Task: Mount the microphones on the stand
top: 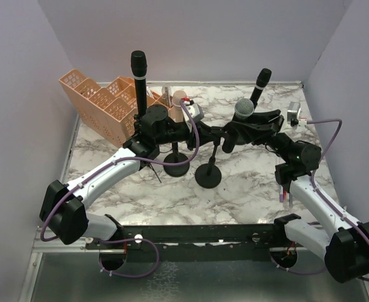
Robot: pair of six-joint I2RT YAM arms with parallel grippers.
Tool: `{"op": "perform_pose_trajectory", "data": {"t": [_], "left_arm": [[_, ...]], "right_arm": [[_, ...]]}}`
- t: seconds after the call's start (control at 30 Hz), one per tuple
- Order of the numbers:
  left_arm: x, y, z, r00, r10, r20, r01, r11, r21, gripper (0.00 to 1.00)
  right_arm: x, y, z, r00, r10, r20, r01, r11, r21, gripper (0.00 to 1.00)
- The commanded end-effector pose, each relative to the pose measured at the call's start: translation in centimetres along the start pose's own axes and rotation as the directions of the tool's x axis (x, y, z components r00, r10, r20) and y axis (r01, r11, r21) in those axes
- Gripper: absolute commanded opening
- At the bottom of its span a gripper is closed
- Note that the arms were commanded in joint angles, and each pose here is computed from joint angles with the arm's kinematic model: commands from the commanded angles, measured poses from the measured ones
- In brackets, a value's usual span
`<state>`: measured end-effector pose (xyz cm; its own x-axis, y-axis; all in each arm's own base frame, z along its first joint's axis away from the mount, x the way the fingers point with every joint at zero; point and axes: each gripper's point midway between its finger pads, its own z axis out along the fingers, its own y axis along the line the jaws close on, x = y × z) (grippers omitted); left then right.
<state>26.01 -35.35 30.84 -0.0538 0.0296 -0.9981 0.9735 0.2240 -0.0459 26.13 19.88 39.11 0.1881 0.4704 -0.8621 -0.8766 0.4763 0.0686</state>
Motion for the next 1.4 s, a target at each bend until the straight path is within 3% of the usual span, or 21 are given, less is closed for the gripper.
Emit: {"op": "perform_pose_trajectory", "data": {"t": [0.0, 0.47, 0.57, 0.73, 0.9, 1.03, 1.1, 1.23, 1.37], "left_arm": [[-1.0, -0.5, 0.2, 1.000, 0.015, 0.023, -0.016, 0.999, 0.039, 0.00], [-0.7, -1.5, 0.0, 0.998, 0.053, 0.014, -0.054, 0.993, 0.100, 0.00], [-0.7, -1.4, 0.0, 0.999, 0.043, 0.004, -0.043, 0.995, 0.090, 0.31], [-1.0, -1.5, -0.3, 0.998, 0.055, 0.015, -0.056, 0.995, 0.087, 0.62], [-1.6, -1.6, -0.4, 0.997, 0.069, 0.033, -0.072, 0.994, 0.083, 0.72], [-1.9, -1.7, -0.6, 0.997, 0.071, 0.038, -0.074, 0.994, 0.081, 0.80], [-2.3, -1.7, -0.8, 0.996, 0.075, 0.046, -0.078, 0.994, 0.073, 0.84], [-3.4, -2.0, -1.4, 0.995, 0.076, 0.068, -0.080, 0.995, 0.057, 0.90], [-4.5, -2.2, -2.2, 0.993, 0.059, 0.099, -0.062, 0.998, 0.019, 0.92]], "right_arm": [[-0.8, 2.1, 0.2, 1.000, 0.020, 0.024, -0.017, 0.994, -0.104, 0.01], [-0.6, 2.7, 0.6, 0.998, 0.062, 0.025, -0.057, 0.984, -0.170, 0.01], [-0.6, 2.6, 0.6, 0.997, 0.065, 0.029, -0.059, 0.985, -0.165, 0.03], [-0.6, 2.3, 0.6, 0.997, 0.075, 0.032, -0.070, 0.987, -0.143, 0.11], [-0.4, 2.0, 0.6, 0.995, 0.094, 0.025, -0.090, 0.988, -0.122, 0.21], [-0.4, 1.8, 0.4, 0.993, 0.113, 0.026, -0.110, 0.989, -0.094, 0.53], [-0.5, 1.7, 0.3, 0.993, 0.116, 0.025, -0.114, 0.990, -0.080, 0.63], [-0.8, 1.5, 0.3, 0.994, 0.112, -0.003, -0.112, 0.993, -0.035, 0.71], [-1.4, 0.1, 0.0, 0.993, 0.116, -0.039, -0.111, 0.988, 0.103, 0.75]]}}
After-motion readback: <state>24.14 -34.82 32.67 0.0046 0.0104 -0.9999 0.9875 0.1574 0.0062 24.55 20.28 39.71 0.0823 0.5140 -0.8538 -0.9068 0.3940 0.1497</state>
